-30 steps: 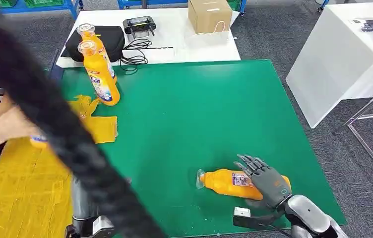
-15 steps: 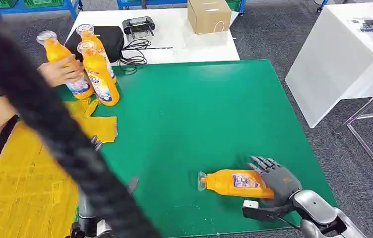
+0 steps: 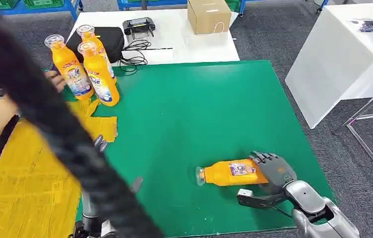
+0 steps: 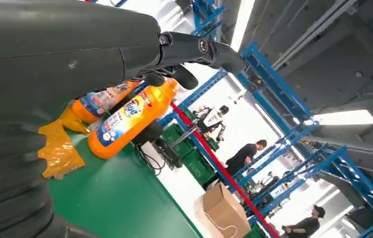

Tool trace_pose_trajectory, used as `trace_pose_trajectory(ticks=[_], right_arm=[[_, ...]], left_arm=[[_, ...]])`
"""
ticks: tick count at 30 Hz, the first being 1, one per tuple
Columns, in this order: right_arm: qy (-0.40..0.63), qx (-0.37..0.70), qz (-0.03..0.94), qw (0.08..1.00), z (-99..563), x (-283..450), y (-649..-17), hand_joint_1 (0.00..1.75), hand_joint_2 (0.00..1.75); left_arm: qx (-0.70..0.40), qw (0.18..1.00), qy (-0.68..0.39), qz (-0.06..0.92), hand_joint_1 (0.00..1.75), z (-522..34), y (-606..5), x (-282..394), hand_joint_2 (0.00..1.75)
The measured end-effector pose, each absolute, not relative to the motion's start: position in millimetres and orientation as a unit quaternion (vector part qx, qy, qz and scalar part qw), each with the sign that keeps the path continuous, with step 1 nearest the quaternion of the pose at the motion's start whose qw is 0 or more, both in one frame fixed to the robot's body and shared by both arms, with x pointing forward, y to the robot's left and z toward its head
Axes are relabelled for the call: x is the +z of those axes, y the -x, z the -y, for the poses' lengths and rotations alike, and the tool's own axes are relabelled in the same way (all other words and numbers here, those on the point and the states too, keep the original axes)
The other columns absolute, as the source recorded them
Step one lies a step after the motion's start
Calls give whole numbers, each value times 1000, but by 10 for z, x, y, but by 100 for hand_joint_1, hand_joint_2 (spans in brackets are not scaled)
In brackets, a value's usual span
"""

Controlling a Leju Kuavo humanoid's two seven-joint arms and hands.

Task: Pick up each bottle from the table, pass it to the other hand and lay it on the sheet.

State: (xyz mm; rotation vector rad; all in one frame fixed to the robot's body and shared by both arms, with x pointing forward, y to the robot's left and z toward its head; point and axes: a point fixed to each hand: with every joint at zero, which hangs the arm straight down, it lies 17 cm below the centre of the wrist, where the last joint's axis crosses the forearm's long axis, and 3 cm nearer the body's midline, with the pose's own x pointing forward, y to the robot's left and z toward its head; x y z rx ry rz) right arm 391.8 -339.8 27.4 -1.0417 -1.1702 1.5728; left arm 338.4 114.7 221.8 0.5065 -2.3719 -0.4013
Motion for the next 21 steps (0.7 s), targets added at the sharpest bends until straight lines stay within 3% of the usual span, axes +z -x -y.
trace_pose_trajectory(ticks=[8, 13, 21], right_arm=[[419, 587, 540, 435, 2945, 461, -3975, 175, 175], [415, 412, 682, 440, 2514, 1218, -4047, 175, 175], [398, 318, 732, 453, 2284, 1582, -4051, 175, 175]], left_arm=[[-163, 354, -165, 906, 0, -1070, -3385, 2169, 175], [-145, 400, -96, 900, 0, -1002, -3387, 2135, 175], [-128, 414, -56, 900, 0, -969, -3364, 2185, 175]])
